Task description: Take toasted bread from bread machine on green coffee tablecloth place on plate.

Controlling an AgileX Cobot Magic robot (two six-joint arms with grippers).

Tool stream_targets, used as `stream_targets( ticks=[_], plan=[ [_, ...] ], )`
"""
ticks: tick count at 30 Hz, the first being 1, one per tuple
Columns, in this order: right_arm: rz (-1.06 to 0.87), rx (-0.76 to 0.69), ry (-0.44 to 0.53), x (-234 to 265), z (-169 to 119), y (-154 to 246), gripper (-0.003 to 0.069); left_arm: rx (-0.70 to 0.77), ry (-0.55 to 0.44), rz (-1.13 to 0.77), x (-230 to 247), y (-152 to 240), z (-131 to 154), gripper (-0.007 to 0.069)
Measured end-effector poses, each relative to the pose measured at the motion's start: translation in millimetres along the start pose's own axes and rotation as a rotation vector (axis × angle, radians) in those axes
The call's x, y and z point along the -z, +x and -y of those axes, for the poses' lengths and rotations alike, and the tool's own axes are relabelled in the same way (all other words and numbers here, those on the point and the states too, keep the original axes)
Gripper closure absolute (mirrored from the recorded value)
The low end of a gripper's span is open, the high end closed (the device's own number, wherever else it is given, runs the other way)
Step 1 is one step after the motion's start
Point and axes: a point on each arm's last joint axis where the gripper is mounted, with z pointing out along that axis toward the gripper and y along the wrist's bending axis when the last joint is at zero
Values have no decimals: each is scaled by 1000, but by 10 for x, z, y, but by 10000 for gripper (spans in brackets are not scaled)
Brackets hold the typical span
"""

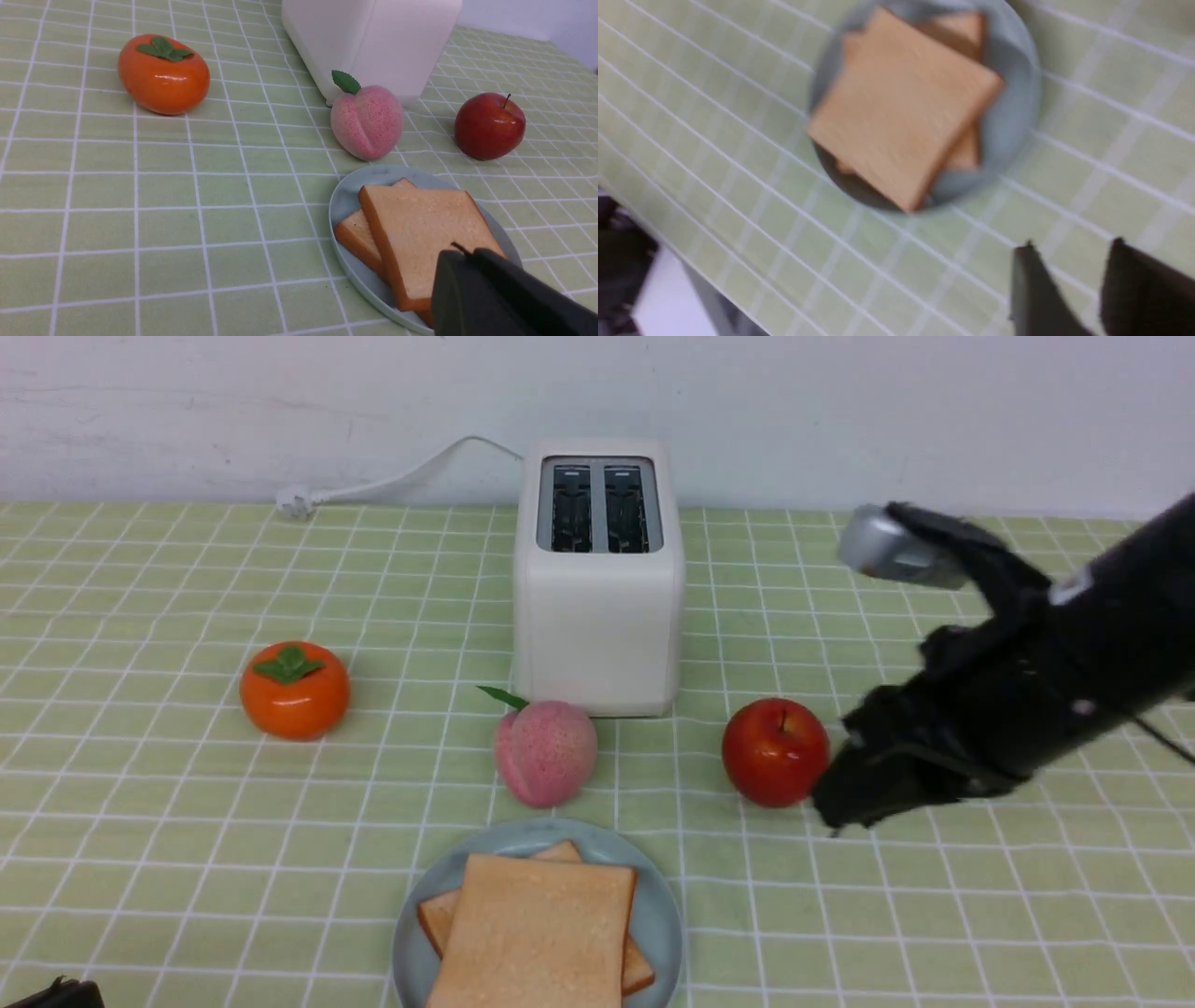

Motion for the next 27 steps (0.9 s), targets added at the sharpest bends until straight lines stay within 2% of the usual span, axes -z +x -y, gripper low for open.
stream_targets(
  ticks=[2,5,10,16,22,27],
  plan=[
    [50,12,56,277,-90,190,599,-11,0,11,0,-10,0,624],
    [129,-7,98,622,-184,535,671,-23,3,29,0,-26,3,621],
    [321,-30,140,1094,-247,1315,668,-24,3,30,0,-27,3,619],
    [578,-75,208,1260,-98,2109,664,-24,3,30,0,-27,3,617],
    [678,-105,281,1136,88,2306,654,-24,3,30,0,-27,3,617],
    [650,-109,310,1025,162,2316,647,-24,3,30,0,-27,3,617]
  ],
)
